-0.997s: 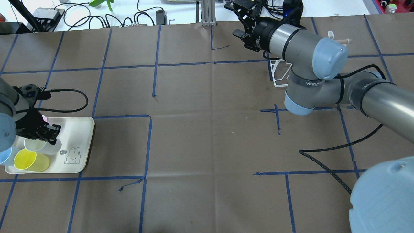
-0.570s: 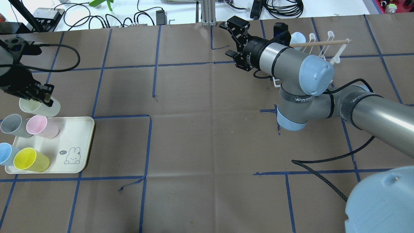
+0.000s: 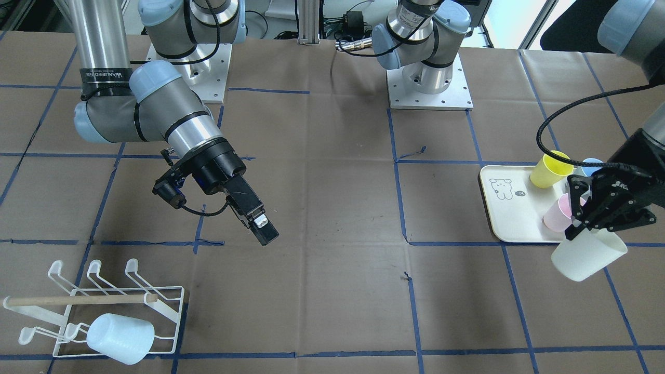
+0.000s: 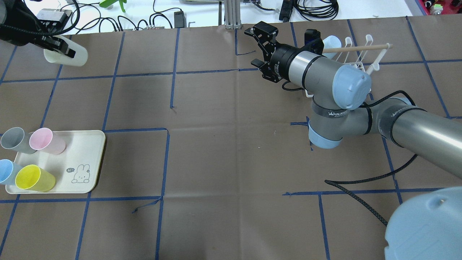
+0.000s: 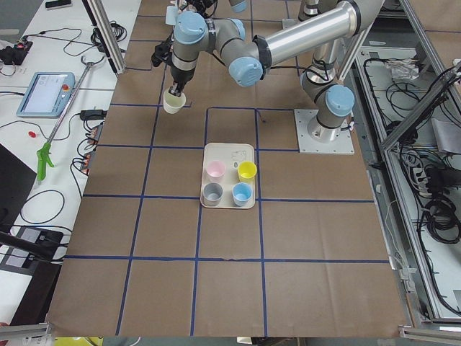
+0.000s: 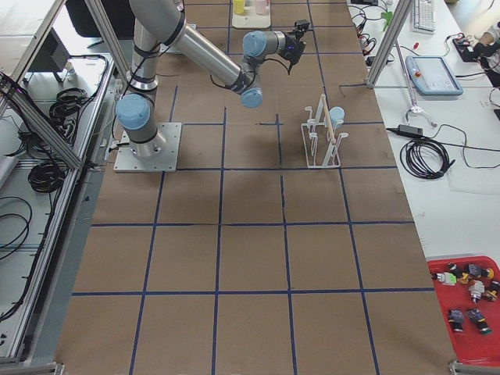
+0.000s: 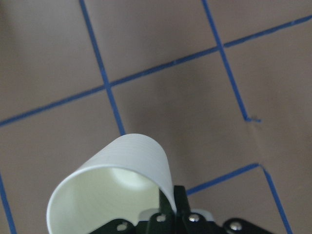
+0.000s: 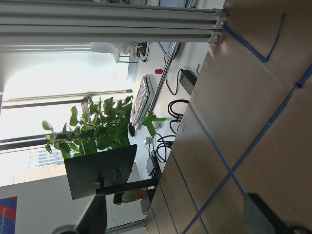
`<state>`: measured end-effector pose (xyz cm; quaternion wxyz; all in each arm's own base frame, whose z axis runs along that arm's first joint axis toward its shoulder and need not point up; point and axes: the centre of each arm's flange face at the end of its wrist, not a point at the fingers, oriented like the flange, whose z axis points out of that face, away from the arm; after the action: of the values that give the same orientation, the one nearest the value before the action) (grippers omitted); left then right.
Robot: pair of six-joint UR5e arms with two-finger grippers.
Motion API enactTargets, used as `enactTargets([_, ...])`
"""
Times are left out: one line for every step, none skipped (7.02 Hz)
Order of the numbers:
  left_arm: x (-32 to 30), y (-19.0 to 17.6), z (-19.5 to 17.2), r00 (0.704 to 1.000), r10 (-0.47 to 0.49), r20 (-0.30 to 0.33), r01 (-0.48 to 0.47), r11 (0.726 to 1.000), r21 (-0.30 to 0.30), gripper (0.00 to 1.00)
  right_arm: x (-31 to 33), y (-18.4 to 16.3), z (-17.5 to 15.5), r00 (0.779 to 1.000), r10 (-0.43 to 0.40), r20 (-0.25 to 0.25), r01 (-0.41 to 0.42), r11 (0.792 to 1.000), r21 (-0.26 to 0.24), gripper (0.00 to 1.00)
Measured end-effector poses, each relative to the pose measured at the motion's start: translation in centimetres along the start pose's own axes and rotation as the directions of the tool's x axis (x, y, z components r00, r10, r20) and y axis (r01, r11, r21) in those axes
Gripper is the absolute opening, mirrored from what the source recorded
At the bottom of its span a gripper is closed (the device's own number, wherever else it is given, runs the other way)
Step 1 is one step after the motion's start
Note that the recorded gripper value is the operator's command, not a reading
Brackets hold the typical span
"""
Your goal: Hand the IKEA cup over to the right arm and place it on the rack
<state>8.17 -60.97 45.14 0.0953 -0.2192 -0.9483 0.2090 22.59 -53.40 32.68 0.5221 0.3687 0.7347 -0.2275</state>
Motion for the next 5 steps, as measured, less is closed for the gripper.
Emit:
enactTargets([1.0, -2.1, 1.4, 0.996, 0.071, -0.051, -0.064, 0.99, 0.128, 0.0, 0.0, 0.0, 0.0, 1.0, 0.001, 0.0, -0.001, 1.0, 0.0, 1.0])
enactTargets([2.7, -4.0, 3.5, 0.985, 0.152, -0.08, -0.129, 0.963, 0.236, 0.0, 0.0, 0.0, 0.0, 1.0, 0.001, 0.0, -0.001, 1.0, 0.0, 1.0])
enactTargets([4.9, -5.0, 5.9, 0.968, 0.23, -0.097, -0.186, 0.924, 0.334, 0.0, 0.0, 0.0, 0.0, 1.0, 0.001, 0.0, -0.001, 1.0, 0.0, 1.0])
enactTargets([6.6, -4.8, 8.2, 0.952, 0.286, -0.109, -0.217, 0.882, 0.418, 0.0, 0.1, 0.0, 0.1, 1.0, 0.001, -0.001, -0.001, 1.0, 0.0, 1.0])
enactTargets([8.2, -3.6, 10.1, 0.937, 0.329, -0.116, -0.236, 0.843, 0.483, 0.0, 0.2, 0.0, 0.1, 1.0, 0.003, -0.003, -0.003, 1.0, -0.001, 1.0])
